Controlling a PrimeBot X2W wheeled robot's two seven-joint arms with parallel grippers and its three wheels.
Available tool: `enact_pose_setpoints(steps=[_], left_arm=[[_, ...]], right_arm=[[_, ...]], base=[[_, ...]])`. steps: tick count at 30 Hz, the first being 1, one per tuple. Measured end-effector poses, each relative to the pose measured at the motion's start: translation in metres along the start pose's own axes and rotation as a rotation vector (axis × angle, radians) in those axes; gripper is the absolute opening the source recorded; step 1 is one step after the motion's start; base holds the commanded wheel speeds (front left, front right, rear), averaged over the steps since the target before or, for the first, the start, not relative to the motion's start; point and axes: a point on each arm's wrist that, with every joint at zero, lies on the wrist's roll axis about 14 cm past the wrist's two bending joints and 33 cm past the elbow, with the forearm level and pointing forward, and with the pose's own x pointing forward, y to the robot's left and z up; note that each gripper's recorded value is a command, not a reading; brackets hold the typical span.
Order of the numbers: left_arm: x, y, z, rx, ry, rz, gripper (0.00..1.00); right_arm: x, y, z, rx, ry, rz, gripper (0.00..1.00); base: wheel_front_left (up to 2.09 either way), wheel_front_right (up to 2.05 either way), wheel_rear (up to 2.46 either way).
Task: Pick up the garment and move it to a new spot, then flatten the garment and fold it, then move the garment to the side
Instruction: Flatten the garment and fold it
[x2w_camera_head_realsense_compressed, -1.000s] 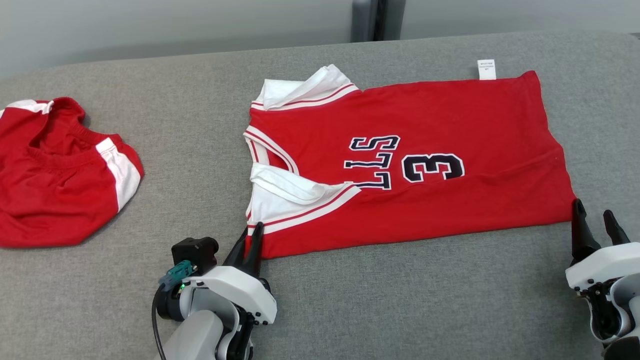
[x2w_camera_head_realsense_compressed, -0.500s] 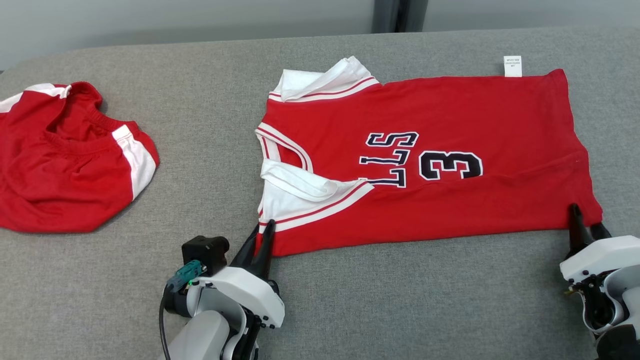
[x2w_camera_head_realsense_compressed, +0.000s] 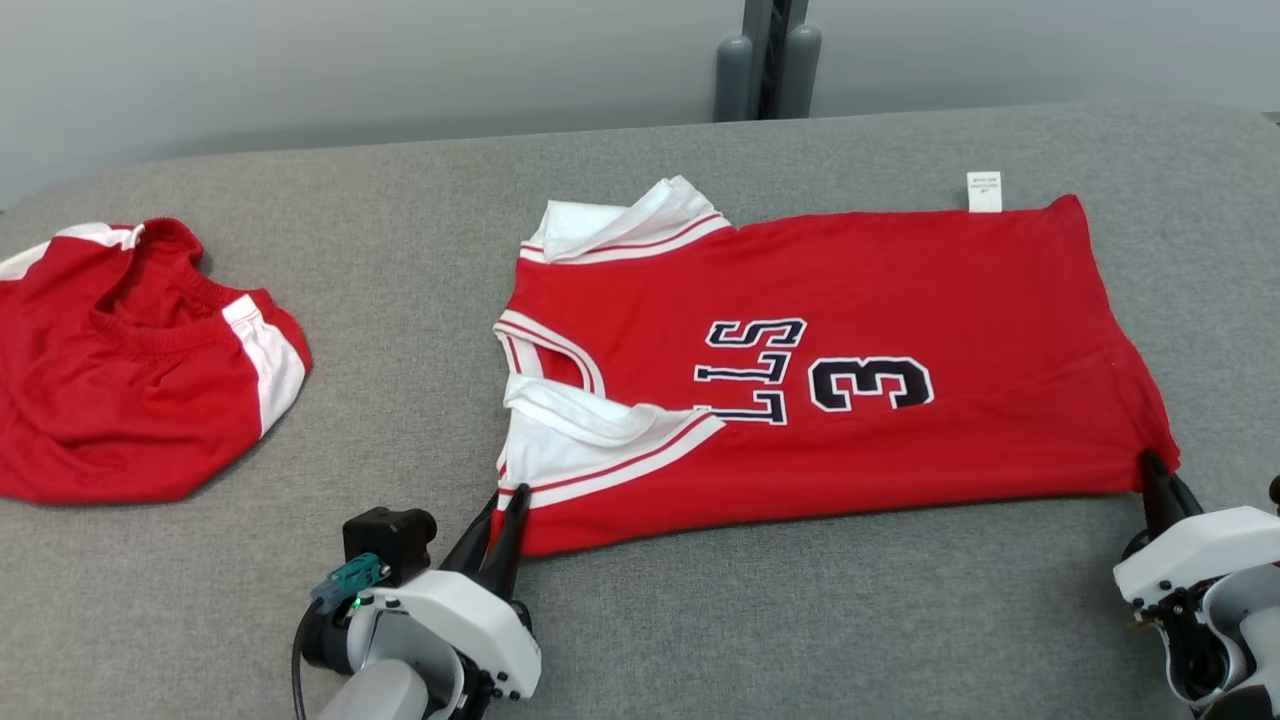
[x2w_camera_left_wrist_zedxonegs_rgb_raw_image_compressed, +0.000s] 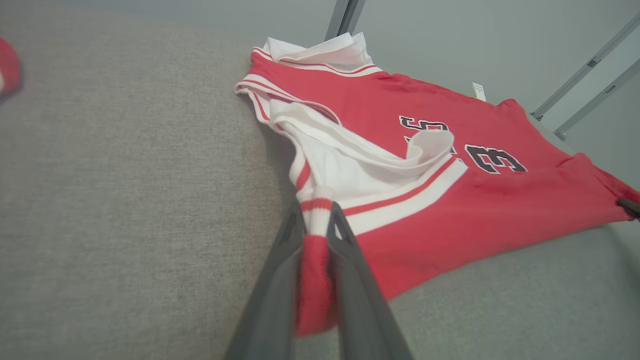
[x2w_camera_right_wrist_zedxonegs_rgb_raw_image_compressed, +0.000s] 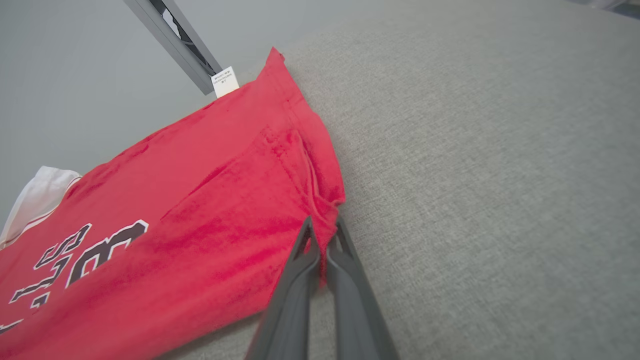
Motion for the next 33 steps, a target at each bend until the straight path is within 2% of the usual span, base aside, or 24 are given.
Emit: enact_pose_setpoints(steps=[4,12,20,21,22,23,24,25,26,33], left_arm=[[-0.013,0.002,-0.005,0.030,0.035,-0.017,0.00],[-0.051,-0.001,-0.030,0.102,0.185,-0.090,0.00],[-0.077,-0.009,-0.037,0.097,0.267,-0.119,0.00],[-0.079,-0.009,-0.039,0.100,0.275,-0.118,0.00],[-0.080,-0.010,-0.040,0.105,0.280,-0.120,0.06],[-0.081,-0.010,-0.040,0.108,0.287,-0.119,0.20],[-0.083,-0.012,-0.042,0.107,0.296,-0.122,0.66],[-0.084,-0.013,-0.044,0.105,0.302,-0.122,0.96],[-0.085,-0.013,-0.045,0.105,0.312,-0.120,1.00],[-0.079,0.005,-0.027,0.111,0.259,-0.051,1.00]], right_arm=[[-0.015,-0.004,-0.003,-0.001,0.012,0.005,0.00],[-0.050,-0.023,-0.025,0.016,0.129,-0.011,0.00],[-0.066,-0.036,-0.036,0.068,0.169,-0.027,0.00],[-0.068,-0.037,-0.037,0.066,0.173,-0.027,0.07],[-0.069,-0.038,-0.038,0.053,0.177,-0.026,0.47],[-0.070,-0.039,-0.036,0.043,0.172,-0.026,1.00],[-0.070,-0.041,-0.034,0.052,0.161,-0.035,1.00],[-0.070,-0.045,-0.032,0.062,0.151,-0.046,1.00],[-0.070,-0.048,-0.030,0.058,0.146,-0.054,1.00],[-0.065,-0.056,-0.007,0.017,0.077,-0.074,1.00]], base=[[0.00,0.00,0.00],[0.00,0.00,0.00],[0.00,0.00,0.00],[0.00,0.00,0.00],[0.00,0.00,0.00],[0.00,0.00,0.00],[0.00,0.00,0.00],[0.00,0.00,0.00],[0.00,0.00,0.00],[0.00,0.00,0.00]])
